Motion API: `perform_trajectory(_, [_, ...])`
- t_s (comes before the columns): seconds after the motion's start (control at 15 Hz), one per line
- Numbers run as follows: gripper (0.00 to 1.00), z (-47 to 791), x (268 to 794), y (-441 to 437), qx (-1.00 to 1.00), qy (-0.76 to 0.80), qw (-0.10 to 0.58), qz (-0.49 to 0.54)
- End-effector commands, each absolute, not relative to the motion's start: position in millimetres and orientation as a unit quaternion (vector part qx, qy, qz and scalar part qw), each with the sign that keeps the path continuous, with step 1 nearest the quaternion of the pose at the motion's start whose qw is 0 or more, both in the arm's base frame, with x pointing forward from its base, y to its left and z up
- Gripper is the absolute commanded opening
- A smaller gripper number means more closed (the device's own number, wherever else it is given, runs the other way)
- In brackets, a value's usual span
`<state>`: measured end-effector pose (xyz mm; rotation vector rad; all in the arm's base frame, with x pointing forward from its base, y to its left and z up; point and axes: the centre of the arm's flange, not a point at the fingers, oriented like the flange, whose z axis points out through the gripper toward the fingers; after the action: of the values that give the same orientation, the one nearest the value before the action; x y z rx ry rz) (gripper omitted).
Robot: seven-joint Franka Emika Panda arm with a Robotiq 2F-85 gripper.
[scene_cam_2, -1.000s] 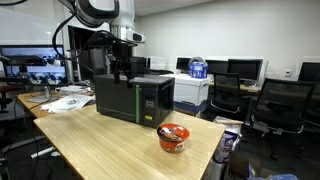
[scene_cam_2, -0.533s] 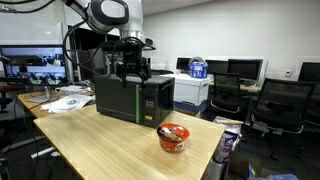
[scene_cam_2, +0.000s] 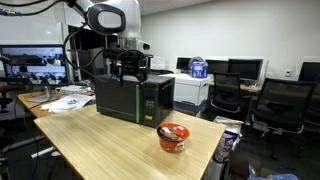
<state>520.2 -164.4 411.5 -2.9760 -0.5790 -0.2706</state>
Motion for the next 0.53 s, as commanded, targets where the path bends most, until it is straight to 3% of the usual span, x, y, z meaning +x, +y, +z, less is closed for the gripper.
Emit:
perform_trajectory(0.0, [1.0, 401, 511, -156, -0.975, -0.164, 0.065, -0.133])
perform_trajectory(0.47, [1.0, 369, 493, -158, -0.973, -0.08, 0.049, -0.211])
